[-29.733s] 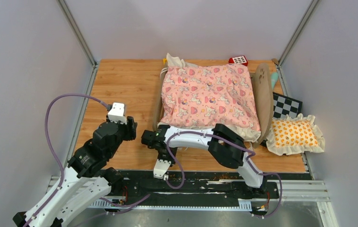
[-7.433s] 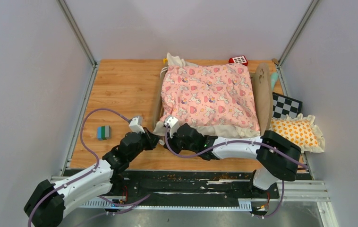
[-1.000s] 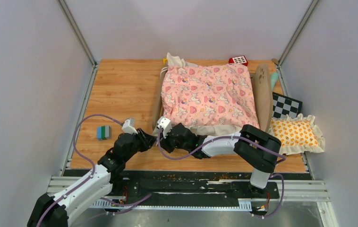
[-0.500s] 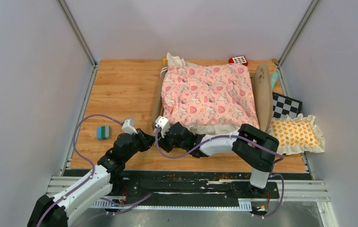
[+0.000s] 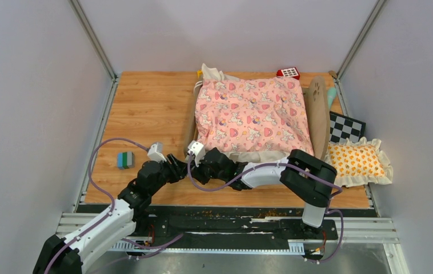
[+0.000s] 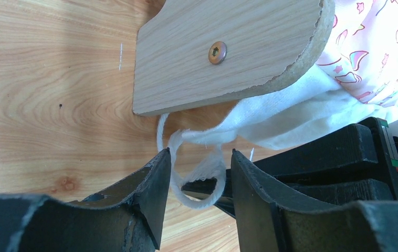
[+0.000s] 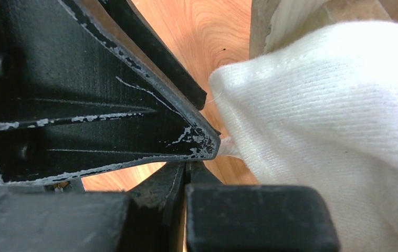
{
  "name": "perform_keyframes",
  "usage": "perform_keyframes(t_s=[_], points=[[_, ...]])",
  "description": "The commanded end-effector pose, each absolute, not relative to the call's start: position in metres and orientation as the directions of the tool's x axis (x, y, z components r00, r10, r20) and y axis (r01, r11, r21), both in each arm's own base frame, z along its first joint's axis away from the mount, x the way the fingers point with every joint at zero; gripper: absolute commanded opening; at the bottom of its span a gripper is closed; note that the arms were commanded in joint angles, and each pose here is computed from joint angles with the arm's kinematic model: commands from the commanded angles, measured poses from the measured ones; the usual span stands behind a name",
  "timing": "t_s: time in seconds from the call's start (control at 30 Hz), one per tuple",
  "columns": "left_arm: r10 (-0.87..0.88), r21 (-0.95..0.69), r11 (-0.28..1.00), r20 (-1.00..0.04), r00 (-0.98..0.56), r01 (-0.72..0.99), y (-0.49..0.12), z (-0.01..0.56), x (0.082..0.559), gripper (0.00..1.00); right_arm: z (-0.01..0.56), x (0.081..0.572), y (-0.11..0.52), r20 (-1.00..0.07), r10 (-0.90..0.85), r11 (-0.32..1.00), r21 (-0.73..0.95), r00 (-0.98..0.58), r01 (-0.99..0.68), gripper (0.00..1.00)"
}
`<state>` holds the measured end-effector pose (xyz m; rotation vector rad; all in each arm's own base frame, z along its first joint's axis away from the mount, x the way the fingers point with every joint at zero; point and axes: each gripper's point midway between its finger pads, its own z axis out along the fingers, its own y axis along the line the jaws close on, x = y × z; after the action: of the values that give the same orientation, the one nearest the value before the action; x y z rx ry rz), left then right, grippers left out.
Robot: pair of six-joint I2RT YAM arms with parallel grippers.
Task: Set up the pet bed
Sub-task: Tie the ropes to the bed frame.
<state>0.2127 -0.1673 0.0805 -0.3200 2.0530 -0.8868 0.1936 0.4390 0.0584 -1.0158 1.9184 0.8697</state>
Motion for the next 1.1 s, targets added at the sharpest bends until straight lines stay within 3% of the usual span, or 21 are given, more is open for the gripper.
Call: perform_keyframes(t_s=[0.0, 0.23, 0.43, 0.67, 0.9, 1.07], points=[[-0.511, -0.689, 0.718, -0.621, -0.594, 0.102, -0.167, 0.081, 0.214, 0.53, 0.074, 0.198, 0.451, -0.888, -0.294, 0.432, 0.206, -0.354, -0.878, 0.00], [-0.510, -0.689, 0.718, -0.618, -0.599, 0.100, -0.167, 0.079, 0.215, 0.50, 0.076, 0.197, 0.451, -0.891, -0.287, 0.426, 0.211, -0.352, -0.880, 0.00], [-0.520, -0.692, 0.714, -0.627, -0.580, 0.108, -0.166, 0.087, 0.216, 0.62, 0.074, 0.197, 0.450, -0.889, -0.292, 0.428, 0.210, -0.354, -0.879, 0.00], [-0.542, -0.698, 0.704, -0.646, -0.539, 0.129, -0.163, 0.102, 0.218, 0.67, 0.075, 0.197, 0.449, -0.889, -0.291, 0.431, 0.208, -0.353, -0.878, 0.00], [-0.605, -0.668, 0.741, -0.619, -0.500, -0.070, -0.128, 0.075, 0.214, 0.60, 0.077, 0.197, 0.450, -0.891, -0.291, 0.429, 0.204, -0.349, -0.880, 0.00], [-0.594, -0.632, 0.766, -0.625, -0.507, -0.118, -0.119, 0.064, 0.209, 0.57, 0.075, 0.198, 0.450, -0.887, -0.311, 0.425, 0.191, -0.341, -0.885, 0.00]])
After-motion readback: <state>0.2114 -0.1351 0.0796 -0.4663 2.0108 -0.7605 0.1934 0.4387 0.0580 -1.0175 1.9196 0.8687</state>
